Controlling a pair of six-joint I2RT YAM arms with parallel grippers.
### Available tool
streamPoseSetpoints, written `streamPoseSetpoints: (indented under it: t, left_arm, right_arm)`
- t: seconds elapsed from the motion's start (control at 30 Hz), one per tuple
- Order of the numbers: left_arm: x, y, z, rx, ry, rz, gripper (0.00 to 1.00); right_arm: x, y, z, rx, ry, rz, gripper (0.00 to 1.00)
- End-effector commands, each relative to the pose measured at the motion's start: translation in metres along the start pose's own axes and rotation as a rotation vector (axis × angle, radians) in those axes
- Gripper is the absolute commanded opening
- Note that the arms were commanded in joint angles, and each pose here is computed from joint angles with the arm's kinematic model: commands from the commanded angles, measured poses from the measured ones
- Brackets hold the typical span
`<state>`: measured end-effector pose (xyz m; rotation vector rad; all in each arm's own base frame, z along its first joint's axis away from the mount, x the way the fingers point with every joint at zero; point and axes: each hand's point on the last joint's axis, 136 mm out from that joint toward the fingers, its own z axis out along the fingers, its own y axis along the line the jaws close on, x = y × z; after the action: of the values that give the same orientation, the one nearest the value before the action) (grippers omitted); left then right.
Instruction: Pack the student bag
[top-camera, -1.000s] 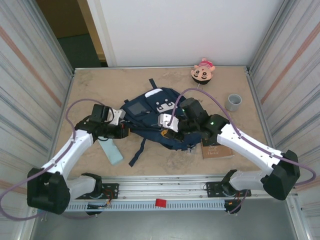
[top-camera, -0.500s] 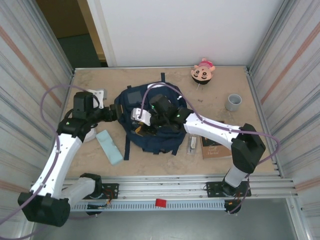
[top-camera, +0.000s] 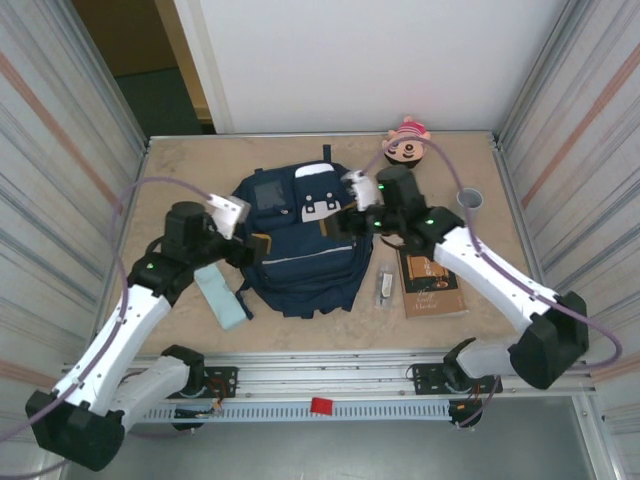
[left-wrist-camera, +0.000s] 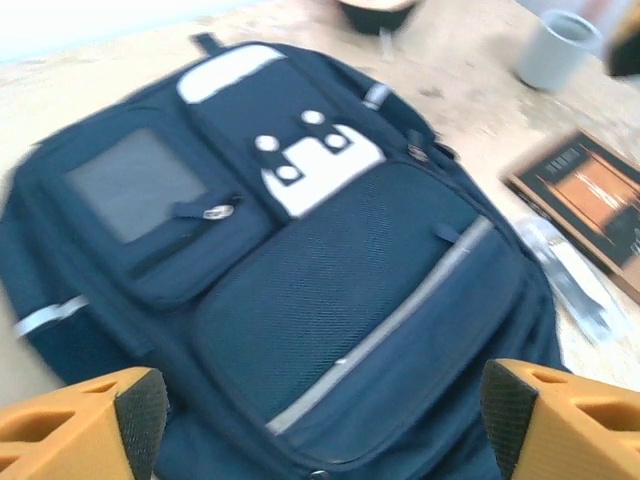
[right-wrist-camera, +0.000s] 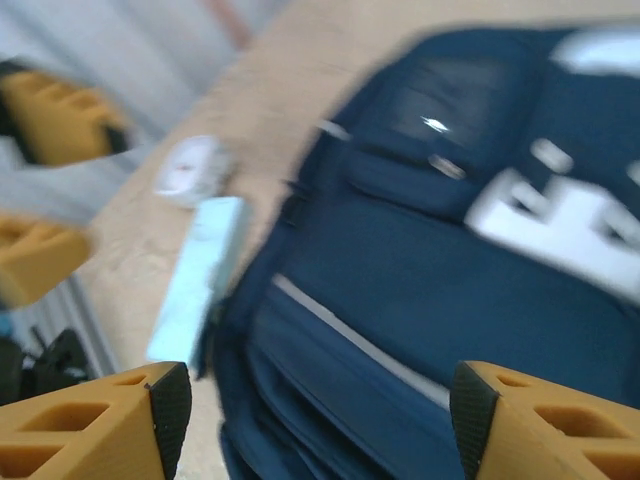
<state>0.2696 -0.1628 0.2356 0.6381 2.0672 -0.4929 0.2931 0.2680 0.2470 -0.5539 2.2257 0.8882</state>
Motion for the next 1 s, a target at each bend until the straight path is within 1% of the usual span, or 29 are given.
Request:
streamPoseSetpoints:
  t: [0.0, 0.1, 0.13, 0.23, 0.33, 0.47, 0.53, 0.63, 0.7, 0.73, 0.77, 0.97]
  left_arm:
    - [-0.018, -0.024, 0.025, 0.042, -0.015, 0.077, 0.84]
    - [-0.025, -0.053, 0.057, 0.086, 0.057, -0.022, 0.83]
    - [-0.031, -0.068, 0.068, 0.106, 0.073, -0.079, 0.83]
    - [-0.045, -0.111, 0.101, 0.19, 0.148, -0.262, 0.81]
    - [-0.037, -0.155, 0.14, 0.236, 0.261, -0.356, 0.79]
    - [-0.019, -0.213, 0.179, 0.304, 0.397, -0.463, 0.74]
    - [-0.008, -0.244, 0.195, 0.327, 0.463, -0.473, 0.73]
    - [0.009, -0.279, 0.21, 0.348, 0.548, -0.475, 0.73]
    - [0.016, -0.293, 0.215, 0.36, 0.581, -0.487, 0.73]
    - [0.029, -0.296, 0.224, 0.345, 0.613, -0.501, 0.73]
    - [0.034, -0.299, 0.227, 0.342, 0.628, -0.517, 0.73]
    - [0.072, -0.299, 0.25, 0.298, 0.712, -0.534, 0.73]
  right_arm:
    - [0.06, -0.072, -0.034, 0.247, 0.147, 0.364, 0.69]
    - [0.093, -0.14, -0.081, 0.468, 0.201, 0.535, 0.71]
    - [0.105, -0.16, -0.096, 0.522, 0.216, 0.6, 0.7]
    - [0.129, -0.204, -0.13, 0.602, 0.208, 0.775, 0.7]
    - [0.145, -0.231, -0.15, 0.656, 0.172, 0.87, 0.69]
    - [0.163, -0.253, -0.158, 0.688, 0.134, 0.931, 0.68]
    - [0.171, -0.26, -0.156, 0.695, 0.133, 0.945, 0.67]
    - [0.185, -0.268, -0.15, 0.706, 0.14, 0.97, 0.66]
    - [0.192, -0.272, -0.144, 0.691, 0.138, 0.988, 0.64]
    - [0.196, -0.272, -0.14, 0.686, 0.142, 1.001, 0.63]
    - [0.201, -0.273, -0.137, 0.682, 0.149, 1.01, 0.63]
    - [0.23, -0.276, -0.133, 0.727, 0.214, 1.081, 0.61]
